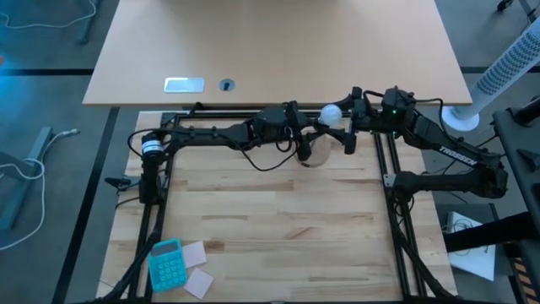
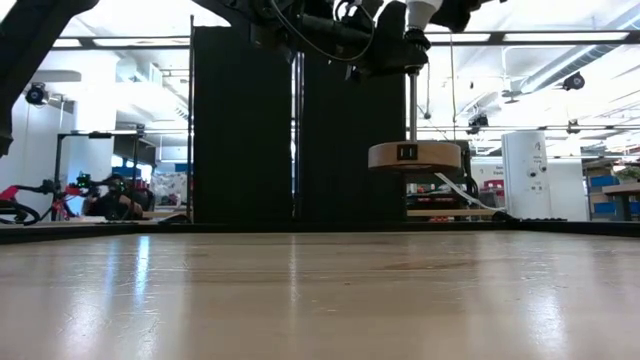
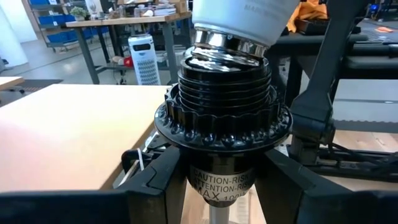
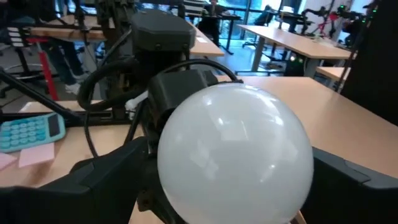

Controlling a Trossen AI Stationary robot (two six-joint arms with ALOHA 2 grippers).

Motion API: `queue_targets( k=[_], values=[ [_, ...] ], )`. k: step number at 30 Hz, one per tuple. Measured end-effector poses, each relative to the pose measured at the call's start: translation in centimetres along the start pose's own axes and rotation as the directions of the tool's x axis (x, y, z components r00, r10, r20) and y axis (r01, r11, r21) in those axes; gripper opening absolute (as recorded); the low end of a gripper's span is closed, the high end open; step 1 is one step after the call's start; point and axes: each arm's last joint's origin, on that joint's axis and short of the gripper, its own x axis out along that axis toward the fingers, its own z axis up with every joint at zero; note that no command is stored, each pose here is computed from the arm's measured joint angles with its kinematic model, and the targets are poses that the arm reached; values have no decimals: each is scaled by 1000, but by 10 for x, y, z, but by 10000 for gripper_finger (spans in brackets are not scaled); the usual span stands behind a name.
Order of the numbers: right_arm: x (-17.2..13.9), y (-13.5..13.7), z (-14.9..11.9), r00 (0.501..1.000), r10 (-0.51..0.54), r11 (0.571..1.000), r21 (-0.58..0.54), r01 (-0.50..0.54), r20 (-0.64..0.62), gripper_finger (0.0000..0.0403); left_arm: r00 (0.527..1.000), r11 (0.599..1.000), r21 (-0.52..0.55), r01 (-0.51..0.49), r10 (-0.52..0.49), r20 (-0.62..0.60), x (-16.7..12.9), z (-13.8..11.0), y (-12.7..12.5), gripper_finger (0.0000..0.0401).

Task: Screw lightbulb
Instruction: Insert the lightbulb into the lamp

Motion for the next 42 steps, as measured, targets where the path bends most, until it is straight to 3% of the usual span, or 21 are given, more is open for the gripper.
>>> queue_targets(
  k=[15,28,42],
  values=[
    [-8,2,4,999,23,999,-35,-22,35,344,994,994,2,113,-113,12,0,1,-4,144],
    [-8,2,5,999,24,998,-62,-21,46,342,991,991,2,132,-132,17,0,1,-6,144],
    [-6,2,6,998,39,998,-49,-37,57,253,990,990,3,140,-140,21,0,2,-6,144]
  ],
)
